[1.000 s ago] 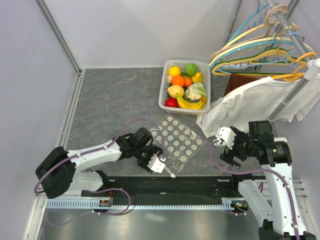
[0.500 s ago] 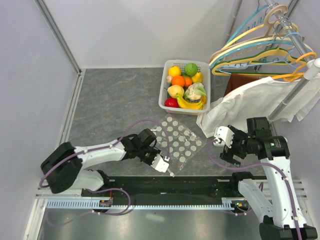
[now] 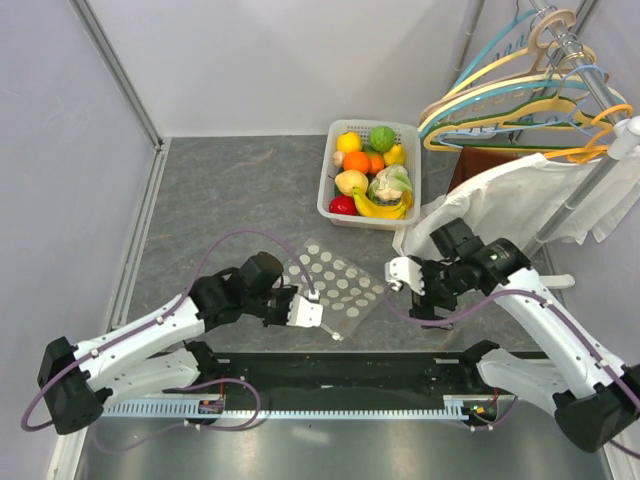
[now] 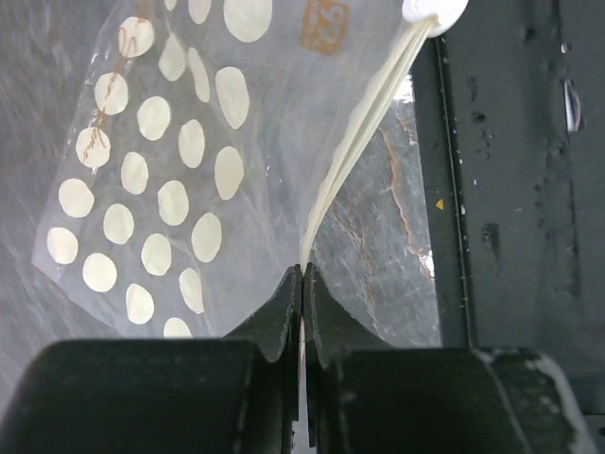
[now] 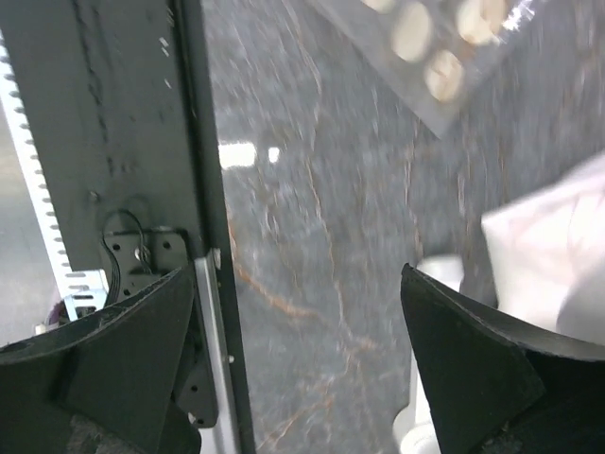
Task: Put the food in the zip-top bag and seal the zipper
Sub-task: Pick up the zipper food storage bag at the center of the board.
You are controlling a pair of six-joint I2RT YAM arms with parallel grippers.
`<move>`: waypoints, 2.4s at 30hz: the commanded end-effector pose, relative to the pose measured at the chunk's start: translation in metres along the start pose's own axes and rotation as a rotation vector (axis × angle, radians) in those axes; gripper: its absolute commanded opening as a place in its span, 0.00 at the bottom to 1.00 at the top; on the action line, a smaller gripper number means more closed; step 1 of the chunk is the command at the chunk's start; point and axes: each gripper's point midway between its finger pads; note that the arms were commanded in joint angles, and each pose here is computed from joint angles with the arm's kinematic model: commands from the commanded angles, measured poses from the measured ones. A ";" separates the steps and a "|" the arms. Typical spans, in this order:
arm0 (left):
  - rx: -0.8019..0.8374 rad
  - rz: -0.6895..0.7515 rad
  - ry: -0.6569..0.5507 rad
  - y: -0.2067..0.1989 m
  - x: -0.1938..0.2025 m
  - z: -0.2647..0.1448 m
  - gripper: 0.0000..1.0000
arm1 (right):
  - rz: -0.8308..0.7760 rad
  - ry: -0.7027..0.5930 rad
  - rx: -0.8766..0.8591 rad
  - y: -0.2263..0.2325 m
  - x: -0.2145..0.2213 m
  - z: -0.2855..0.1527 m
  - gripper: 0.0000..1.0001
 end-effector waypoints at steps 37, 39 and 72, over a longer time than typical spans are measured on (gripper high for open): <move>-0.063 -0.915 -0.287 0.061 -0.034 -0.099 0.04 | -0.586 -0.786 0.156 0.041 -0.271 -0.042 0.90; -0.056 -0.876 -0.260 0.058 -0.030 -0.096 0.05 | -0.597 -0.770 0.128 0.048 -0.273 -0.036 0.91; 0.072 -0.743 -0.198 0.030 -0.058 -0.079 0.18 | -0.720 -0.469 0.103 0.065 -0.246 0.045 0.03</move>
Point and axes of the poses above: each gripper's point midway between its finger pads, its own z axis out along the fingers, its own y axis along the line the jaws close on, x = y × z, and after that the axes turned 14 degrees about z, right-handed
